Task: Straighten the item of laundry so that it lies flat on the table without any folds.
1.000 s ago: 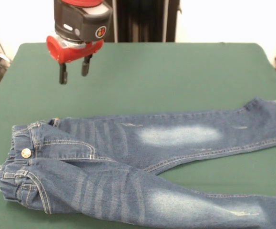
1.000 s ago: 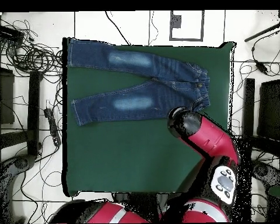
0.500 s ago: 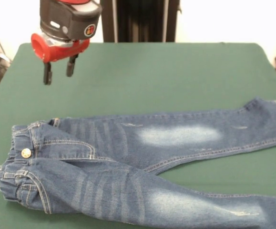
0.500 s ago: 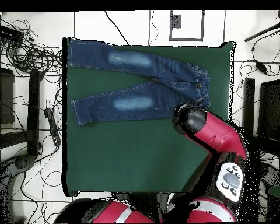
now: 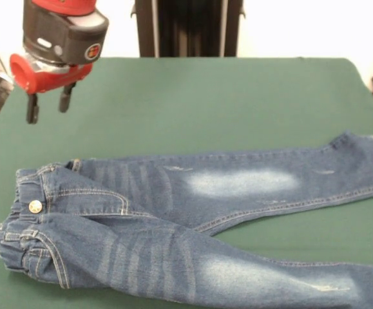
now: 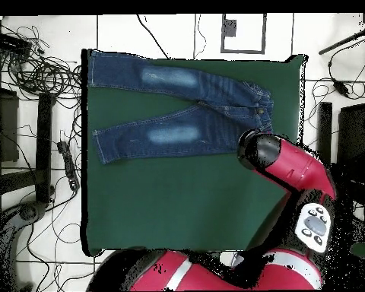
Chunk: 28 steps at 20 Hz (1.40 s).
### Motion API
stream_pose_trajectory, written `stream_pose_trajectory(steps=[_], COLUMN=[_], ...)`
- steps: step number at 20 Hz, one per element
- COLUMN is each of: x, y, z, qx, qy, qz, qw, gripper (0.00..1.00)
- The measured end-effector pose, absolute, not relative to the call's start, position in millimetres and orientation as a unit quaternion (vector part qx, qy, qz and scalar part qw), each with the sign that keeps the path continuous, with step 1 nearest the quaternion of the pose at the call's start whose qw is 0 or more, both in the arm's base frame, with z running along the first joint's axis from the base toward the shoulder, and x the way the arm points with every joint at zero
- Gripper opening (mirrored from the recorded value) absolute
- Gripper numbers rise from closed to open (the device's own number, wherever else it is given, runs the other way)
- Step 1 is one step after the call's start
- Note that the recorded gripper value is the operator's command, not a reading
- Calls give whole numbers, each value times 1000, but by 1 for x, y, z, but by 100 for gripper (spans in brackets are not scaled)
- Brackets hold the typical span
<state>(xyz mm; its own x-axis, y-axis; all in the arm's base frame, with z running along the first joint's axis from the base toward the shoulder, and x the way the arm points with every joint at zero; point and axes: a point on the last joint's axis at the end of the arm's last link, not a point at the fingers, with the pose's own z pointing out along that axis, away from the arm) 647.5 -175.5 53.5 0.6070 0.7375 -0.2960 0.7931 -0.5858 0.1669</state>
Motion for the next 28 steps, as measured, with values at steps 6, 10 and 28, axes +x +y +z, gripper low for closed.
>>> stream_pose_trajectory(steps=[6,10,28], x=[641,640,669], y=[-205,-211,-181], z=[37,25,5], qx=[890,896,907], qy=[425,417,414], qz=[-101,-92,-26], qw=[133,119,69], gripper=[100,100,100])
